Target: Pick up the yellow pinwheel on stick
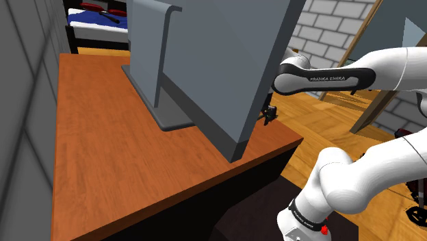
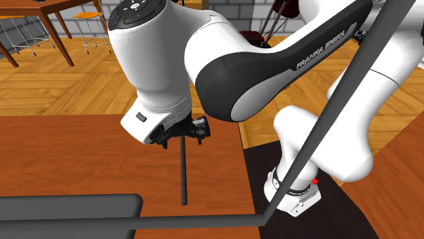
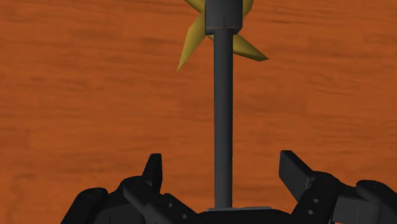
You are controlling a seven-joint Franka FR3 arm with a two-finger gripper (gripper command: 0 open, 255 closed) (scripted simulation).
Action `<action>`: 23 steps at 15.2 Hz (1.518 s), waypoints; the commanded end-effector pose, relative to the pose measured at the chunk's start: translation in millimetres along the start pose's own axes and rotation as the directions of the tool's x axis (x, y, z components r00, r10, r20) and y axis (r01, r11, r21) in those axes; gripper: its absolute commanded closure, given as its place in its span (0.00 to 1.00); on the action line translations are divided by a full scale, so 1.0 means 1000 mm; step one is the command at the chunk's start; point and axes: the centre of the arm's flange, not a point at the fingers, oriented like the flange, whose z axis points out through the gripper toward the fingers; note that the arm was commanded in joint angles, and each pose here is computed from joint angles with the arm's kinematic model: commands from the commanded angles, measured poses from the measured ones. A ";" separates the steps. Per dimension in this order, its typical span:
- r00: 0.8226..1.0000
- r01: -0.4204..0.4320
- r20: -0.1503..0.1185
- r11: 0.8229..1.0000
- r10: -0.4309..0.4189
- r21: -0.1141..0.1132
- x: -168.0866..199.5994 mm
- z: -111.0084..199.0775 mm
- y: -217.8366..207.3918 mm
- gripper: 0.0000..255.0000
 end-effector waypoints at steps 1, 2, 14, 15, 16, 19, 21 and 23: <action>1.000 0.001 0.000 1.000 -0.001 -0.001 0.002 0.008 -0.001 0.00; 1.000 0.001 0.000 1.000 -0.001 -0.001 0.002 0.008 -0.001 0.00; 1.000 0.001 0.000 1.000 -0.001 -0.001 -0.001 -0.002 -0.001 1.00; 1.000 0.001 0.000 1.000 -0.001 -0.001 -0.002 -0.007 -0.002 1.00; 1.000 0.001 0.000 1.000 -0.001 -0.001 -0.003 -0.012 -0.002 1.00; 1.000 0.001 0.000 1.000 -0.001 -0.001 -0.007 -0.027 -0.002 1.00; 1.000 0.001 0.000 1.000 -0.001 -0.001 -0.010 -0.038 -0.003 1.00; 1.000 0.001 0.000 1.000 -0.001 -0.001 -0.012 -0.048 -0.003 1.00</action>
